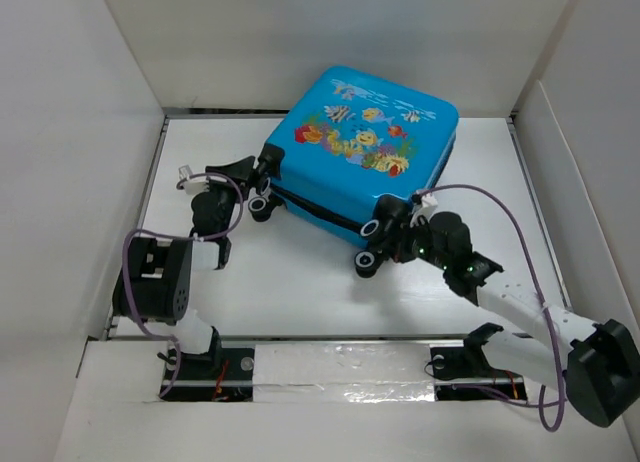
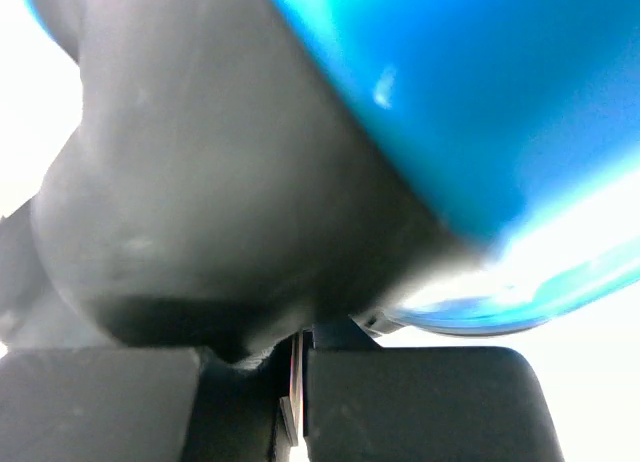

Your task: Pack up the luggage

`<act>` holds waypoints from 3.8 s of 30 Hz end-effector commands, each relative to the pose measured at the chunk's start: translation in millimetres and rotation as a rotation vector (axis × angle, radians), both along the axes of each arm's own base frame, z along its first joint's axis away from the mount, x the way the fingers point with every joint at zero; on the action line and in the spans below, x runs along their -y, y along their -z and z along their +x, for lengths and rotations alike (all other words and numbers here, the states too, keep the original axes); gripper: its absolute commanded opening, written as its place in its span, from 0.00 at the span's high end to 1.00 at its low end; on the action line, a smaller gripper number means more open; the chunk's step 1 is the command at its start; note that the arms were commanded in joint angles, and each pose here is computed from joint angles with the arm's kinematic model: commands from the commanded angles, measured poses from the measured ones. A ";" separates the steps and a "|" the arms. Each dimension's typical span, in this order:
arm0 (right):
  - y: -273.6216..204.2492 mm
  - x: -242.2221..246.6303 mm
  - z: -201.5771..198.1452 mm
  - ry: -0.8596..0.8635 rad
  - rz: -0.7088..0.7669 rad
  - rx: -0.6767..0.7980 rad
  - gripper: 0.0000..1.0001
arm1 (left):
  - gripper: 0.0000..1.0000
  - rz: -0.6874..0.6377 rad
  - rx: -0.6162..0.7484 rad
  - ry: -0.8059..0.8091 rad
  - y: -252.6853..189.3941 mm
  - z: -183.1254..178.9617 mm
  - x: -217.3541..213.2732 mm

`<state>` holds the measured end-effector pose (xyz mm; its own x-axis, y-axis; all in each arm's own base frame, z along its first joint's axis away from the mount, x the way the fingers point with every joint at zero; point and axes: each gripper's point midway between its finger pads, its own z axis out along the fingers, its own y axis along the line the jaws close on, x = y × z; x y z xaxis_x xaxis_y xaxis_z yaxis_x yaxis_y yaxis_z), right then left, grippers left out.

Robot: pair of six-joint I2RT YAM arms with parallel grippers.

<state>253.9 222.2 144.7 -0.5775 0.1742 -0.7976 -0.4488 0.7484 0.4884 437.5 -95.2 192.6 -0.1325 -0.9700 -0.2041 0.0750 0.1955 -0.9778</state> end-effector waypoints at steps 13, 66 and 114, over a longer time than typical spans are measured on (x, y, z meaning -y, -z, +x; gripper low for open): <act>-82.0 -15.9 40.7 0.132 0.206 0.362 1.00 | 1.00 0.196 0.311 0.194 -55.9 -139.3 93.6; -91.0 -152.0 -57.8 -0.341 0.109 0.372 1.00 | 1.00 0.040 0.511 0.711 -168.1 -186.3 192.9; -19.6 -14.0 26.9 -0.047 -0.035 0.290 0.52 | 0.16 0.445 0.210 0.490 -54.8 -152.5 152.4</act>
